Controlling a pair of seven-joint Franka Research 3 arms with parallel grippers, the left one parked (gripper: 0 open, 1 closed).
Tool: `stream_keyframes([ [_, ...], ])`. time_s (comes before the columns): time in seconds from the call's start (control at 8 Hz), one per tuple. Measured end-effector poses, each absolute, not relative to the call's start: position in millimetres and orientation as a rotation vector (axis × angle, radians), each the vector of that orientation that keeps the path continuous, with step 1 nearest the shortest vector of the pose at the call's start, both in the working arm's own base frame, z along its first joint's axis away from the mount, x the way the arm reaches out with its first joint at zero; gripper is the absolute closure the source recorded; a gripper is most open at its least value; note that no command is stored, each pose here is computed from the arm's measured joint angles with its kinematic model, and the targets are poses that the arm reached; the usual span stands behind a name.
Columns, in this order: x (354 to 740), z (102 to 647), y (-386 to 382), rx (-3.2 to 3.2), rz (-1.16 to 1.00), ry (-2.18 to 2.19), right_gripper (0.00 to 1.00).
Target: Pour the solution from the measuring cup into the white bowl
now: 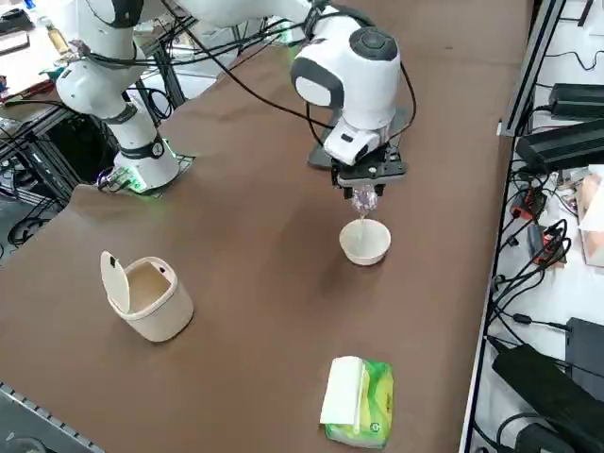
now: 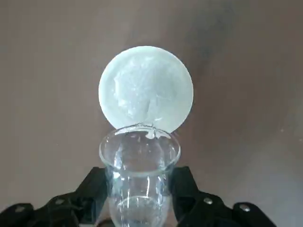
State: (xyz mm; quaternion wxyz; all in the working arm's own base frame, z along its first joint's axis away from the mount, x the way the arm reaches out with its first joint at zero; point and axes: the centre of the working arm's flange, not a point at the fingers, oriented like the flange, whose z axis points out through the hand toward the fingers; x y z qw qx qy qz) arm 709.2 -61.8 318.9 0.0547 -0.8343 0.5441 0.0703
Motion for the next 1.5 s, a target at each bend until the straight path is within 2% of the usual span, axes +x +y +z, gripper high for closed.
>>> stream_keyframes([
  [1.5,713.6,333.0,-91.8,-2.263,0.255,1.701,0.26],
])
